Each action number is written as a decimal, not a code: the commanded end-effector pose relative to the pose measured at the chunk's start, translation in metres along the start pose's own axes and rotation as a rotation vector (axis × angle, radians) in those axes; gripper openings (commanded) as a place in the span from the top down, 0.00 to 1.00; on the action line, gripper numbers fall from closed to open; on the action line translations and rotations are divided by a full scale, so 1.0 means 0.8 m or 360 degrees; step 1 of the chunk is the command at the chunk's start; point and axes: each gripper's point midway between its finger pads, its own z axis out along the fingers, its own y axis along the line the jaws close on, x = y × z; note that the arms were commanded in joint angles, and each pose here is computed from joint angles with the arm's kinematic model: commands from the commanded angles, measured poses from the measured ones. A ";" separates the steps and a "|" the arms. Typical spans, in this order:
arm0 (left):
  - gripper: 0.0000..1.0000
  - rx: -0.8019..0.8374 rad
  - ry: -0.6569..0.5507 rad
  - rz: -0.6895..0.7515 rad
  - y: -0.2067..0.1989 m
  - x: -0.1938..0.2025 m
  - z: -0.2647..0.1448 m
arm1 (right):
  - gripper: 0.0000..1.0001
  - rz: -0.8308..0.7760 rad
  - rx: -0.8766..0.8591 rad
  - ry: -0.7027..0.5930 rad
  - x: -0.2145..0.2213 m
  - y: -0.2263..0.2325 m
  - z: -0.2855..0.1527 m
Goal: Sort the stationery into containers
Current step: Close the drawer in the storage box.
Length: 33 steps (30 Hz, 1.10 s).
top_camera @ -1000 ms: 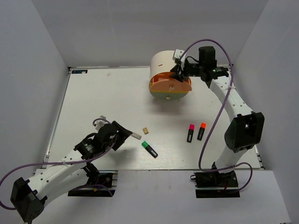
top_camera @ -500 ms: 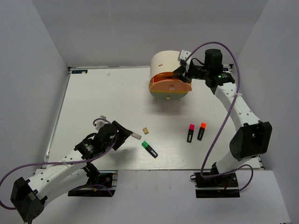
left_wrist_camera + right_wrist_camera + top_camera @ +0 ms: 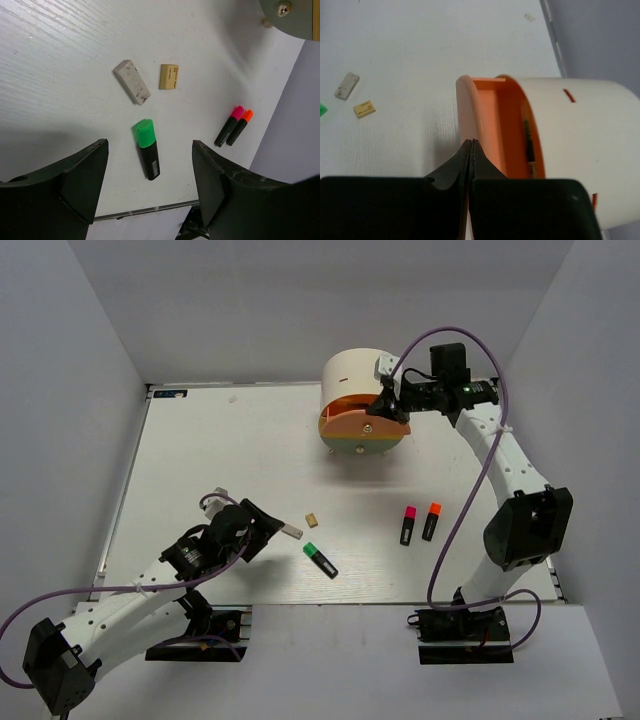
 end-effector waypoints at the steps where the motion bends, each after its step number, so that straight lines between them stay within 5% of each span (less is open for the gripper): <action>1: 0.22 0.0003 -0.0003 0.0002 0.002 0.000 0.001 | 1.00 0.0004 -0.0057 0.0094 0.017 0.008 -0.003; 33: 0.21 -0.0022 0.0003 0.0023 0.004 0.002 0.008 | 1.00 -0.0022 0.0529 0.0293 0.072 -0.071 -0.004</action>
